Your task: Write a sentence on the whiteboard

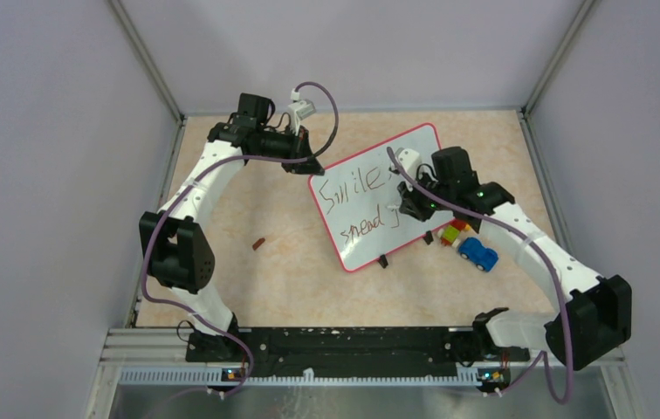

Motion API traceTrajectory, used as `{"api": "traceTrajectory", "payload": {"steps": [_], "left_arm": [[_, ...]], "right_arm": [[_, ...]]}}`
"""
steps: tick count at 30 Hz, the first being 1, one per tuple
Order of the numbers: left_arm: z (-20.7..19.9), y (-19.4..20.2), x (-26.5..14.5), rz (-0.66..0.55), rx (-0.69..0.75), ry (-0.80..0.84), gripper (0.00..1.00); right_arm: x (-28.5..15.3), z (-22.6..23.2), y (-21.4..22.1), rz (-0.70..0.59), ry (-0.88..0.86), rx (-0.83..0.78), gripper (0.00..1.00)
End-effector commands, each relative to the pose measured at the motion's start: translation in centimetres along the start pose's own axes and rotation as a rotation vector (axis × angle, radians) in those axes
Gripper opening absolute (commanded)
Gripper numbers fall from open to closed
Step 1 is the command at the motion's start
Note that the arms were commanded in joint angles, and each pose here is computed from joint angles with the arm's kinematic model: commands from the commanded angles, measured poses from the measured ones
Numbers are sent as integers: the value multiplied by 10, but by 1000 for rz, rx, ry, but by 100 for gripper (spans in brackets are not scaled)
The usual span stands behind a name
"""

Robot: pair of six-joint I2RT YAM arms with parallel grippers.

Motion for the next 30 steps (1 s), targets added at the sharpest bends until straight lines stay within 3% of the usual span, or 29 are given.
{"api": "traceTrajectory", "payload": {"steps": [1, 13, 30], "left_arm": [[-3, 16, 10, 72, -57, 22, 0], [-1, 17, 11, 75, -59, 19, 0], [-2, 18, 12, 76, -62, 26, 0]], "right_arm": [[-14, -11, -21, -86, 53, -3, 0], [3, -20, -5, -10, 113, -6, 0], [-21, -20, 12, 12, 105, 4, 0]]}}
Point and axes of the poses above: each gripper's point midway between its finger pads, its own x axis out along the fingers, its own z axis along the line the jaws close on, y = z × x, the point moved 10 cm from there along -x, back along the fingers, and after that the axes turned 3 degrees about x, right-handed, at the moved point
